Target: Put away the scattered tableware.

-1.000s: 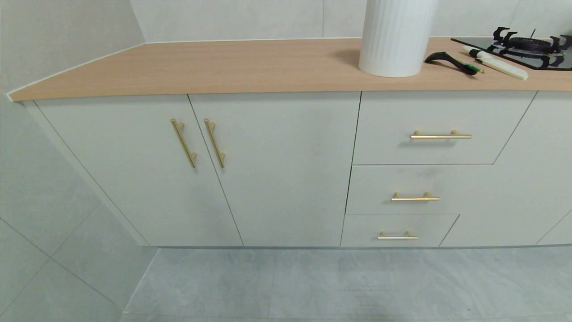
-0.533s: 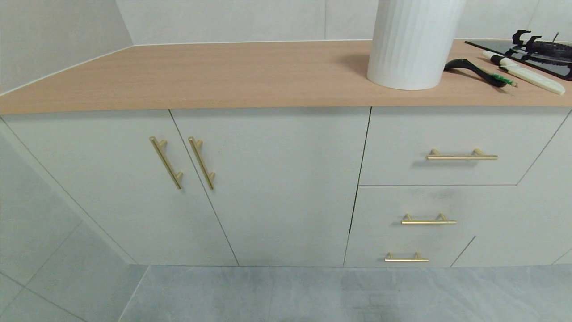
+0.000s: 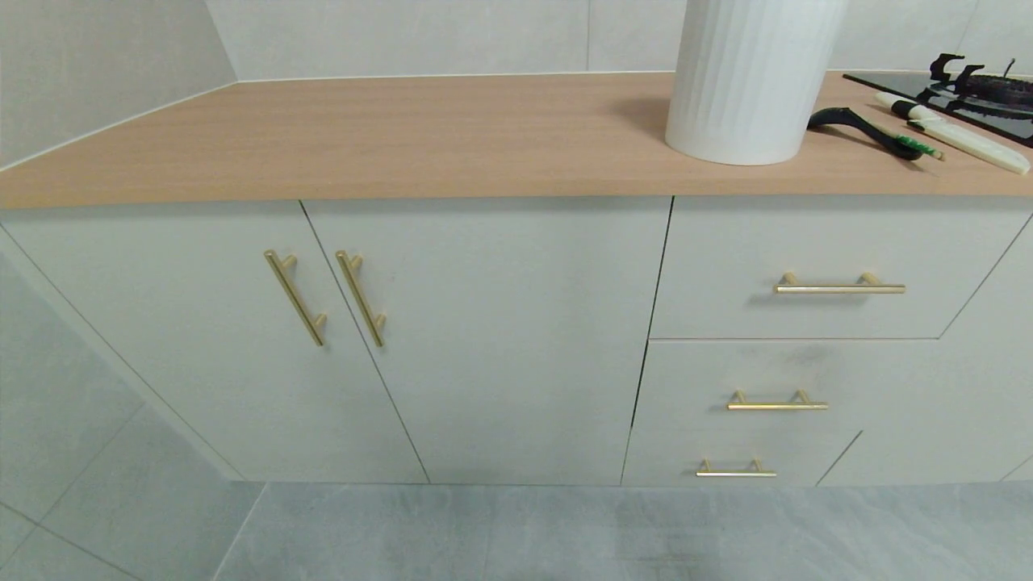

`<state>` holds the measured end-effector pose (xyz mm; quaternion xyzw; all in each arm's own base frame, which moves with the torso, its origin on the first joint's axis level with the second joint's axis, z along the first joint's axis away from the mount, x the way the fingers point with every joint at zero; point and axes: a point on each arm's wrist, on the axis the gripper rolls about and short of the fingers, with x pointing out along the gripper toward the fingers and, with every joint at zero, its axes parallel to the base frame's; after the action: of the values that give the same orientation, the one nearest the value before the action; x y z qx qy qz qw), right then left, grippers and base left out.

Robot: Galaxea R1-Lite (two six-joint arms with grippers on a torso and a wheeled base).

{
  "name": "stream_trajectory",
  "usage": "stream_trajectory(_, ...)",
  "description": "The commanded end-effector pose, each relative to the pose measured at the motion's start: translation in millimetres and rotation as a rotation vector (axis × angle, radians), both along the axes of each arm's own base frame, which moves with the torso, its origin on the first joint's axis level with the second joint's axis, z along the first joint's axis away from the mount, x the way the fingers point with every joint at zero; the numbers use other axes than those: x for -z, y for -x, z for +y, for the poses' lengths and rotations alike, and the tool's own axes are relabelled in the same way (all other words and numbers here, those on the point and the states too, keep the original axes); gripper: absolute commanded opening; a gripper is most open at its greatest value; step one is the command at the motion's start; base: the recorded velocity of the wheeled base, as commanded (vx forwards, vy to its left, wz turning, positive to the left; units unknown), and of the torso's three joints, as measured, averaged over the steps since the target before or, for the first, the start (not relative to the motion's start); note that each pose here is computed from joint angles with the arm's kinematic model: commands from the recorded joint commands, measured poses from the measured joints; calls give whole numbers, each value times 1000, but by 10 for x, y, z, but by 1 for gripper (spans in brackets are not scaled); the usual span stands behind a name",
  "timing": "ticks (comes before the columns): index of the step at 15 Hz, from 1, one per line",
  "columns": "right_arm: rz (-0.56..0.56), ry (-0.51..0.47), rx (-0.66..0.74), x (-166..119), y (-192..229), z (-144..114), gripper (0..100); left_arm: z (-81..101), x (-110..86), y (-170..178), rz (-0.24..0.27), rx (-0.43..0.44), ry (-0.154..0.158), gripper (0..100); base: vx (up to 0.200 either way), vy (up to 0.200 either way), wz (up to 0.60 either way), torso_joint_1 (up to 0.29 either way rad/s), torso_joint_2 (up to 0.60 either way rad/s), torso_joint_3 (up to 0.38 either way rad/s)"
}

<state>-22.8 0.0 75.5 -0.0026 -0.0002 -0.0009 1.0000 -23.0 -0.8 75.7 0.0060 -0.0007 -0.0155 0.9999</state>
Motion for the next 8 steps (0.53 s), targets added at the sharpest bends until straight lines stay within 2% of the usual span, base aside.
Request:
stream_trajectory(1, -1, 4, 0, -2, 0, 0, 100, 0, 0, -1, 1, 0, 0, 100, 0, 0, 0, 0, 0, 0)
stream_trajectory(4, -52, 18, -1, -130, 34, 0, 100, 0, 0, -1, 1, 0, 0, 100, 0, 0, 0, 0, 0, 0)
stream_trajectory(5, -107, -8, -19, -413, 97, 0, 100, 0, 0, -1, 1, 0, 0, 100, 0, 0, 0, 0, 0, 0)
stream_trajectory(8, 136, -4, -115, -493, -176, 4, 100, 0, 0, -1, 1, 0, 0, 100, 0, 0, 0, 0, 0, 0)
